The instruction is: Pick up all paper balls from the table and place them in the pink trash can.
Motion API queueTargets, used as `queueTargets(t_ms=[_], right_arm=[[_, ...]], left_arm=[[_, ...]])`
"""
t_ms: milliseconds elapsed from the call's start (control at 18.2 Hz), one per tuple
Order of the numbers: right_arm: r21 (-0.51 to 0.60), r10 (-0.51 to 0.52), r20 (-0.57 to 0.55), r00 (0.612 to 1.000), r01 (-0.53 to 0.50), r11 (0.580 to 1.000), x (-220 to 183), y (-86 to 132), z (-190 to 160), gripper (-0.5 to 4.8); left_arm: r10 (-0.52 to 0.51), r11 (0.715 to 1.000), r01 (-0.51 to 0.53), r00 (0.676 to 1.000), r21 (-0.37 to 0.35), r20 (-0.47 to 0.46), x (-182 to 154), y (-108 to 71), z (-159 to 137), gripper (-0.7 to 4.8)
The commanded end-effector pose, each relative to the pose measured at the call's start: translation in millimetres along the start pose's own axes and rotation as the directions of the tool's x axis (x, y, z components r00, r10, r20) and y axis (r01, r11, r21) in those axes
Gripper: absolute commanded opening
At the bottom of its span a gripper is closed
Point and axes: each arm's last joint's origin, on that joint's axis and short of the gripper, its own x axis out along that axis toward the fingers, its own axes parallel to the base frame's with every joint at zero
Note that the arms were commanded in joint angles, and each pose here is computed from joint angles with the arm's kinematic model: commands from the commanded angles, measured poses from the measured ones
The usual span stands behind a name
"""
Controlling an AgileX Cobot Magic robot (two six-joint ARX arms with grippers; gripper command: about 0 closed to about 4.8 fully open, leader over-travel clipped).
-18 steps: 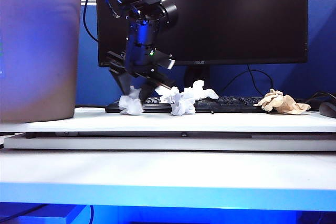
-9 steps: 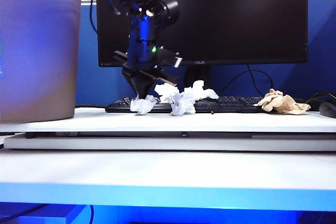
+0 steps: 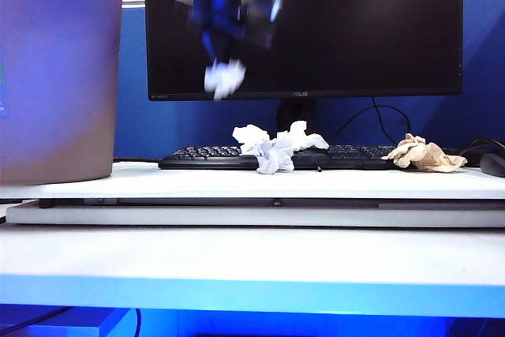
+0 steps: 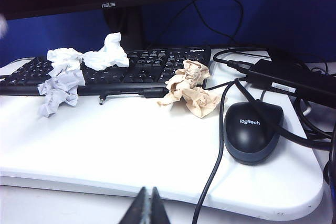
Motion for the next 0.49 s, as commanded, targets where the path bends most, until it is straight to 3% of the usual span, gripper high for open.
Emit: queueTargets(t_ms=[55,220,330,494], right_arm=[[-0.002,-0.001,0.016,1.000,0.001,1.000,0,0,1,-0.04],[-0.002,-0.001,0.016,1.000,0.001,1.000,0,0,1,-0.04],[-0.002,0.000,0.016,1.000,0.000,1.000,0,0,1,-0.04],[-0.002,0.004,0.015,1.000,-0.004,1.000,0,0,0,-0.04]], left_arm=[[0.071,0.997,-0.072,0.993,0.002,0.094,-56,19.4,12,-0.06],[0.194,0.981,-0.189,0.973,-0.052,0.123,-108,46.9,6,-0.06],[0.320,0.946,-0.312,0.942,-0.087,0.098,-139,65.7,-5,-0.06],[0.351,0.928,-0.336,0.934,-0.159,0.071,-180,92.9,-30,-0.06]])
